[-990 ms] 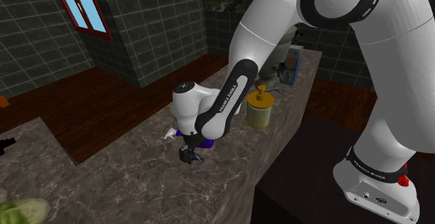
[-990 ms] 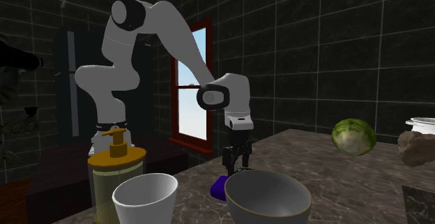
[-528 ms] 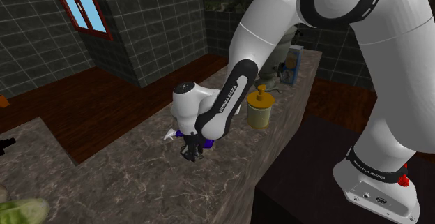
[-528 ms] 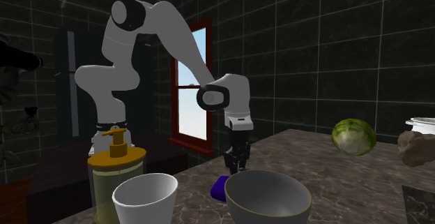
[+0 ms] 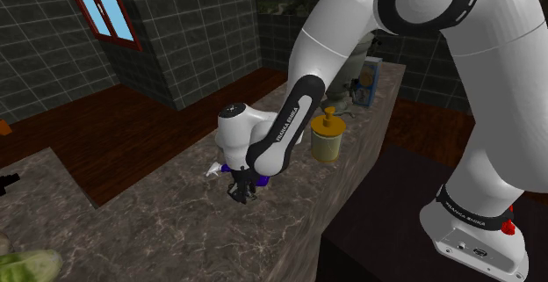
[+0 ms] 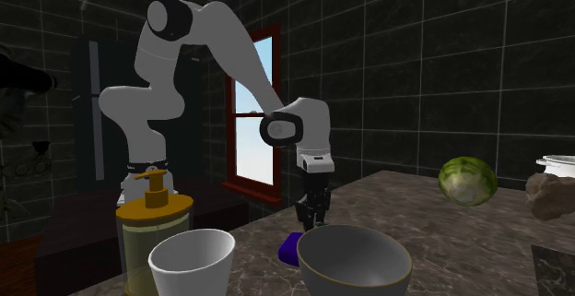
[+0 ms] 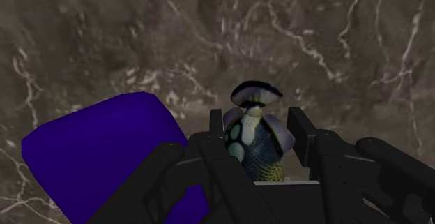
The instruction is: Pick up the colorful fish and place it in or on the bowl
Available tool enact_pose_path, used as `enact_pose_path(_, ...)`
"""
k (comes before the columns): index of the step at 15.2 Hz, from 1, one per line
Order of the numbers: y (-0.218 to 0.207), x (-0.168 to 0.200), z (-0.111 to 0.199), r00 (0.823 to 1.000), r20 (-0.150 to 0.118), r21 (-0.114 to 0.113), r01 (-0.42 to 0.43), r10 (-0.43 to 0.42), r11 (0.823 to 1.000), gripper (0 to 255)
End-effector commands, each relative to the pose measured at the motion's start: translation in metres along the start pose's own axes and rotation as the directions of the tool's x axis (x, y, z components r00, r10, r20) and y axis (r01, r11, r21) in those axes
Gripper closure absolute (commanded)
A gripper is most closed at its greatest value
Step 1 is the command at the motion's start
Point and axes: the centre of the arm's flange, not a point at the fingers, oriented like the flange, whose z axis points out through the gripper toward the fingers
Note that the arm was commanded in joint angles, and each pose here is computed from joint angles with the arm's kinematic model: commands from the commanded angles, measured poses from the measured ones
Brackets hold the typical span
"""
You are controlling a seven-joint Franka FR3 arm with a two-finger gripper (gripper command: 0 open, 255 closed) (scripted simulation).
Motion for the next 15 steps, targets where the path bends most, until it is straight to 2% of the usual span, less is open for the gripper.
enact_pose_path(1,0.0,0.0,-0.005,1.0,0.0,0.0,0.0,0.0,1.0,255)
enact_pose_path(15,-0.002,0.001,-0.079,1.0,0.0,0.0,0.0,0.0,1.0,255)
